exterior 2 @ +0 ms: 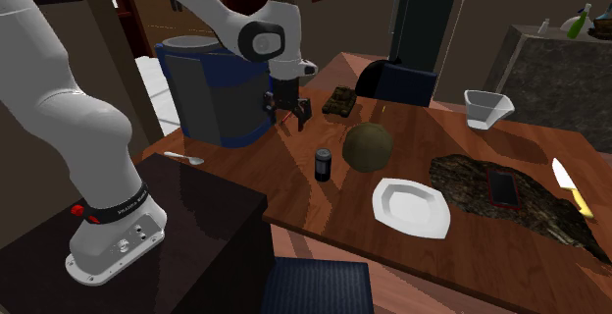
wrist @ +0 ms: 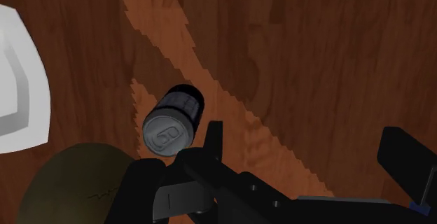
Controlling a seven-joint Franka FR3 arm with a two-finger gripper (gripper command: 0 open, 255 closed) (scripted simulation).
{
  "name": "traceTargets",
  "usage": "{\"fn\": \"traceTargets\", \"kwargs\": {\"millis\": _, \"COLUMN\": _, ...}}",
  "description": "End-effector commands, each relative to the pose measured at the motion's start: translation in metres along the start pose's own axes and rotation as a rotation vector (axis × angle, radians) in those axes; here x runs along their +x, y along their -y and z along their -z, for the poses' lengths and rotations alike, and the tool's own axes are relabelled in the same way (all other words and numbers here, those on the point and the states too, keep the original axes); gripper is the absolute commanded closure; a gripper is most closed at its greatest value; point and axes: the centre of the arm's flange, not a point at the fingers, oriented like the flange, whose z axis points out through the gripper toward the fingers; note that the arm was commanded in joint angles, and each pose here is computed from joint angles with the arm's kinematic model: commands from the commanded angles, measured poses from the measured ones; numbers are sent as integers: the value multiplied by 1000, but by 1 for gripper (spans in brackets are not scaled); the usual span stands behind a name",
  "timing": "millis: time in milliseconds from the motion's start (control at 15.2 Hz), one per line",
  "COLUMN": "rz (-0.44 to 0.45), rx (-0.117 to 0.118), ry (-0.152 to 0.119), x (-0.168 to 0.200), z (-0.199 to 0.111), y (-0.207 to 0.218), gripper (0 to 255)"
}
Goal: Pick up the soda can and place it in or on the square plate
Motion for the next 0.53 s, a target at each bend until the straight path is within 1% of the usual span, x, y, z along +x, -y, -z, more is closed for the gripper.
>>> {"fn": "traceTargets", "kwargs": {"millis": 0, "rz": 7, "rx": -3, "ry": -6, "x": 8, "z": -15, "y": -17, "gripper": 0}}
{"fn": "traceTargets", "kwargs": {"millis": 462, "rz": 25, "rx": -9, "ry": -24, "x": 41, "z": -74, "y": -79, "gripper": 0}}
